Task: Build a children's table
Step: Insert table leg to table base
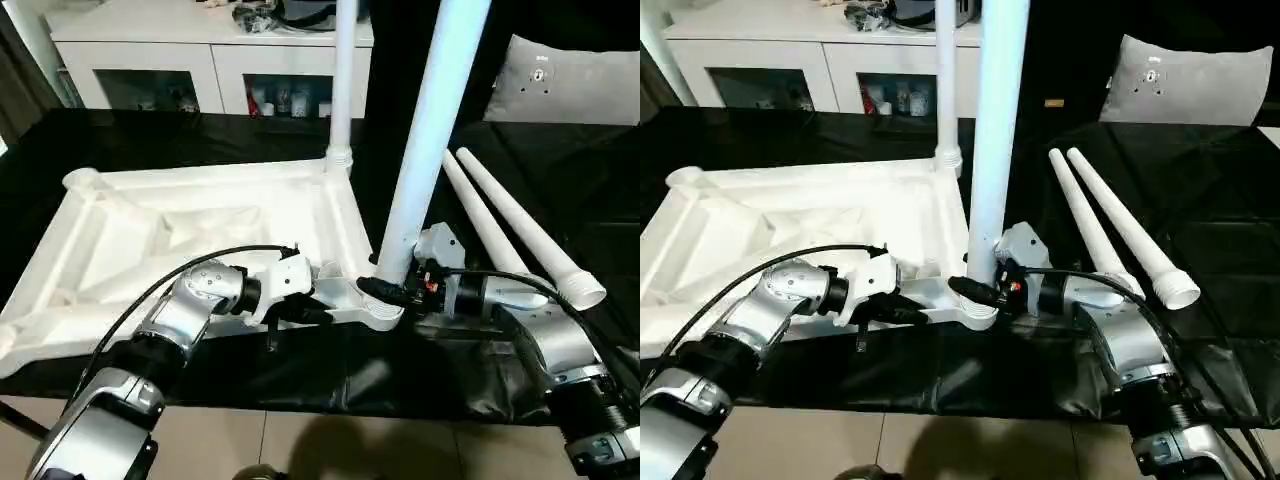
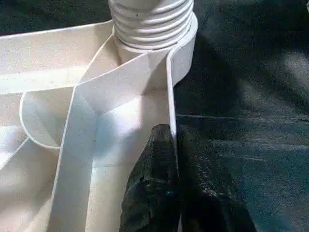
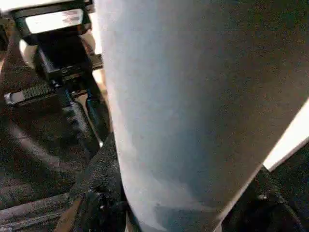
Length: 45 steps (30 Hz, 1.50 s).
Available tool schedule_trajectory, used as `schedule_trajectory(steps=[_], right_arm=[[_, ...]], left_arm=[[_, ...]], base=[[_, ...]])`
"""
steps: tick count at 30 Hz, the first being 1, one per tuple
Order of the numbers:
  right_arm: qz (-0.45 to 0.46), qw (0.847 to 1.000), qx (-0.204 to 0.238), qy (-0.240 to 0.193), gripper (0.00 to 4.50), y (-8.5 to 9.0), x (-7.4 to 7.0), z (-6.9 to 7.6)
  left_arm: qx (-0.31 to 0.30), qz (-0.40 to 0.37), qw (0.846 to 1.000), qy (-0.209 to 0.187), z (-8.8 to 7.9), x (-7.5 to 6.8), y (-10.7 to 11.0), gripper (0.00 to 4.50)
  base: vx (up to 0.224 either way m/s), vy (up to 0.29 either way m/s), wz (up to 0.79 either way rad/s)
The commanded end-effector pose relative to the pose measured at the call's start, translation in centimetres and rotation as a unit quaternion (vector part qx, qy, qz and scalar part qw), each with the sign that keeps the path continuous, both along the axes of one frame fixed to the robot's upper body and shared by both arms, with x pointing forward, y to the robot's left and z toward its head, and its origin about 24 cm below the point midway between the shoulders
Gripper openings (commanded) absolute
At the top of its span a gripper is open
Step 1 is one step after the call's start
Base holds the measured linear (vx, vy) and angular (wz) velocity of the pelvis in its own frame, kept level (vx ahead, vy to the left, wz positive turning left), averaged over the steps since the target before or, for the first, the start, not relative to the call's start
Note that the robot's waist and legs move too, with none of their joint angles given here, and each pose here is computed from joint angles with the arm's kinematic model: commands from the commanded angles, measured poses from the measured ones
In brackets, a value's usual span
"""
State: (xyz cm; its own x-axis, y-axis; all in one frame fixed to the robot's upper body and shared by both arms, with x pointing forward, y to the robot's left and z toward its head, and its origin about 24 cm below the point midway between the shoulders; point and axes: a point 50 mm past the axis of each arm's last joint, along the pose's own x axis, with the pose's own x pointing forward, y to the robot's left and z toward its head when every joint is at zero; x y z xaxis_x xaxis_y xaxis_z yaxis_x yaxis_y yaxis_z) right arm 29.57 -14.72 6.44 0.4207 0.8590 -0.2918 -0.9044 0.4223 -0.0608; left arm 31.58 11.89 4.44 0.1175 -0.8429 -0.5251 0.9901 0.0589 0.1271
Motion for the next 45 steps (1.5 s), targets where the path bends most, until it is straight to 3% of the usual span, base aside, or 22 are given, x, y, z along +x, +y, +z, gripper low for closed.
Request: schedule_trajectory(steps=[1, 6, 12, 17, 23, 27, 30, 33, 37, 41, 45], right_arm=[[0.001, 0.994, -0.061, 0.090, 1.92, -1.0, -1.7, -4.0], [-0.005, 0.994, -0.048, 0.095, 1.92, -0.7, -2.1, -4.2], [-0.041, 0.995, -0.036, 0.088, 1.92, -0.7, -1.7, -4.3], [-0.087, 0.993, -0.019, 0.082, 1.92, -0.6, -1.0, -4.4], [-0.132, 0.987, -0.013, 0.086, 1.92, 0.2, 0.0, -4.7], [-0.168, 0.982, -0.013, 0.087, 1.92, 0.8, 0.9, -4.8], [-0.196, 0.977, -0.012, 0.084, 1.92, 1.2, 1.6, -4.7], [-0.202, 0.976, -0.008, 0.079, 1.92, 1.4, 2.0, -4.5], [-0.194, 0.978, 0.000, 0.081, 1.92, 1.8, 1.9, -4.4], [-0.201, 0.976, 0.003, 0.082, 1.92, 1.9, 2.0, -4.6], [-0.213, 0.973, 0.011, 0.084, 1.92, 2.1, 2.1, -4.6]], left_arm=[[-0.003, -0.013, 0.999, -0.047, 2.1, 1.2, -0.5, 0.00], [-0.001, -0.003, 0.998, -0.062, 3.1, 2.5, -0.5, 0.00], [-0.002, -0.001, 0.998, -0.062, 3.3, 2.7, -0.1, 0.00], [-0.006, 0.008, 0.999, -0.046, 2.6, 2.2, 0.9, 0.00], [0.002, 0.069, 0.997, -0.027, 1.2, 0.4, 1.9, 0.00], [-0.014, 0.117, 0.993, -0.031, 1.4, -0.6, 0.3, 0.00], [-0.062, 0.141, 0.988, -0.026, 2.5, -2.3, -3.3, 0.00], [-0.064, 0.159, 0.985, -0.035, 2.9, -2.8, -5.0, 0.00], [-0.043, 0.175, 0.982, -0.061, 3.1, -2.1, -5.6, 0.00], [-0.035, 0.189, 0.979, -0.062, 3.8, -2.1, -5.6, 0.00], [-0.015, 0.199, 0.977, -0.070, 3.4, -2.2, -5.1, 0.00]], base=[[0.000, 0.000, 0.00], [0.000, 0.000, 0.00], [0.000, 0.000, 0.00], [0.000, 0.000, 0.00], [-0.005, -0.014, -0.01], [0.091, 0.017, -0.31], [-0.007, 0.019, -0.01], [0.000, 0.000, 0.00], [0.000, 0.000, 0.00], [0.000, 0.000, 0.00], [0.000, 0.000, 0.00]])
